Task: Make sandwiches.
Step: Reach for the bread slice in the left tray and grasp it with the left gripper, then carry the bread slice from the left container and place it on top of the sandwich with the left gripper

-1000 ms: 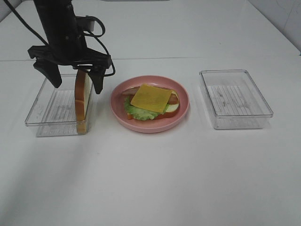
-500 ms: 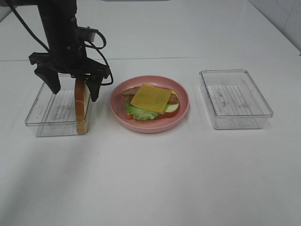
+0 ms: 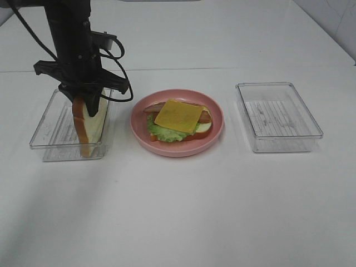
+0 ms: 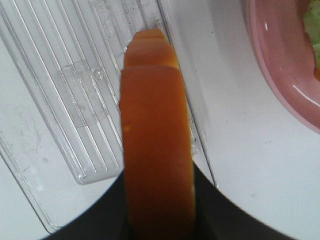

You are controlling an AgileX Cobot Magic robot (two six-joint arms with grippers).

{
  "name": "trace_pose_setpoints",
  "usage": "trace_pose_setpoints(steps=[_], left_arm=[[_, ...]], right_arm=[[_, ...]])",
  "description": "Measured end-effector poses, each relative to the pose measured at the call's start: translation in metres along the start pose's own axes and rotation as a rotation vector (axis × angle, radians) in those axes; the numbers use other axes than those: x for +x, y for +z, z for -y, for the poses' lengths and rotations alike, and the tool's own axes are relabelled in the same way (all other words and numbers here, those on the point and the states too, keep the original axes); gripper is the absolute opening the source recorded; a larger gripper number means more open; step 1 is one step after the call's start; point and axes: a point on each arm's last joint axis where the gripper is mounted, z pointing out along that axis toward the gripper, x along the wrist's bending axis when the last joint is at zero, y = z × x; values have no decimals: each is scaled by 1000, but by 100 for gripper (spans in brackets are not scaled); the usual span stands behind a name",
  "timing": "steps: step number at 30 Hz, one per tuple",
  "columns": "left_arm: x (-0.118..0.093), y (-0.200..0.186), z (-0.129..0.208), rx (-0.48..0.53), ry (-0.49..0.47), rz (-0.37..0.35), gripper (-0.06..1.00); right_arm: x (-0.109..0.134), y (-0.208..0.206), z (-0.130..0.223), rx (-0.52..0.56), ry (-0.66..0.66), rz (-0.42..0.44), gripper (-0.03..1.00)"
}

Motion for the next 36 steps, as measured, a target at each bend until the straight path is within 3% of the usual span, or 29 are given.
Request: trace_pose_setpoints(steps=[8, 10, 12, 13, 15, 16, 17, 18, 19, 21, 22, 24, 25, 27, 36], left_arm=[[2, -32, 3, -71, 8, 6, 19], [6, -84, 14, -185, -19, 32, 19], [6, -97, 17, -213, -22, 45, 19], [4, -118, 23, -265, -33, 102, 19], [1, -124, 24, -285, -33, 142, 19], [-6, -127, 24, -306, -22, 229, 19], [-6, -127, 24, -306, -22, 229, 19], [-17, -123, 19, -315, -10, 335, 19], [-17, -123, 19, -315, -10, 335, 19], [-31, -104, 7, -320, 11, 474, 19], [-31, -104, 7, -320, 11, 474, 19], [-44, -81, -5, -314, 9, 587, 19], [-44, -81, -5, -314, 9, 587, 19], [-52, -58, -16, -320, -11, 660, 19], [-59, -17, -32, -358, -50, 719, 19]], right_arm=[[0, 0, 0, 0, 0, 0, 75], [0, 0, 0, 0, 0, 0, 75], [0, 0, 0, 0, 0, 0, 75], [0, 0, 0, 0, 0, 0, 75], [0, 0, 0, 0, 0, 0, 75], [0, 0, 0, 0, 0, 0, 75], [0, 0, 0, 0, 0, 0, 75], [0, 0, 0, 0, 0, 0, 75], [0, 0, 0, 0, 0, 0, 75], [0, 0, 0, 0, 0, 0, 75], [0, 0, 0, 0, 0, 0, 75], [0, 0, 0, 0, 0, 0, 75], [0, 0, 0, 0, 0, 0, 75], [0, 0, 0, 0, 0, 0, 75], [0, 0, 0, 0, 0, 0, 75]])
